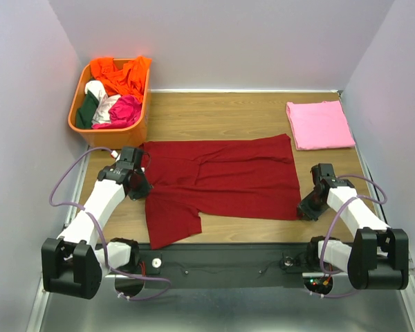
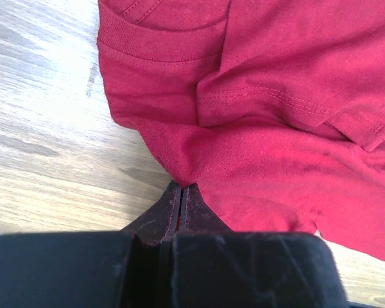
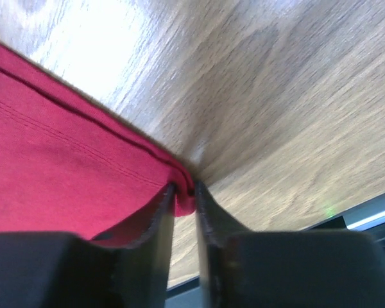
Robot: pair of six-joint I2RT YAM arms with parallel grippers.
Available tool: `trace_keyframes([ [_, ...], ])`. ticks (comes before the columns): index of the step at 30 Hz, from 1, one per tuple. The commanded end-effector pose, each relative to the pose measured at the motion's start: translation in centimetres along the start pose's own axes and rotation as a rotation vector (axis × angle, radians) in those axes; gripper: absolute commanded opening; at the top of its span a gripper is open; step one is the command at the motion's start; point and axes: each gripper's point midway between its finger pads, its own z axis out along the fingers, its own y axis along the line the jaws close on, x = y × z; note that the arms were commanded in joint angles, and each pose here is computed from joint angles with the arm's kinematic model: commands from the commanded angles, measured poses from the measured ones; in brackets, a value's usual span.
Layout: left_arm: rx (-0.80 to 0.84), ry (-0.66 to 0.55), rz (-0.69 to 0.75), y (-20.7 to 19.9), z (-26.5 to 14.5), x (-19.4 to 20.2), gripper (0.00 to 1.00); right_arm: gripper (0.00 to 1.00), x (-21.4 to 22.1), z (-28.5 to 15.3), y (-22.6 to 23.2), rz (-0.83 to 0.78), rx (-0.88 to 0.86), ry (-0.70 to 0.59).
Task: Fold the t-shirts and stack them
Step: Fold the tshirt
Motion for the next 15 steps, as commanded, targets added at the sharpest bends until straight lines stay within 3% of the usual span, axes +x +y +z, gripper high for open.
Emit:
trace_keyframes([
  [1,0.017,-0.015,0.01,0.0,-0.5,-0.1,0.0,0.19,-1.1,0.0,0.4,0.029,-0.006,-0.044],
  [2,0.022,-0.014,0.011,0.0,-0.6,0.0,0.0,0.11,-1.2,-0.1,0.5,0.022,-0.012,-0.05],
  [6,0.023,-0.022,0.008,0.1,-1.1,-0.1,0.0,0.01,-1.5,-0.7,0.8,0.014,-0.025,-0.06],
  [15,0.029,0.009,-0.012,0.8,-2.5,1.4,0.0,0.01,-2.8,-5.1,2.7,0.005,-0.137,-0.111],
])
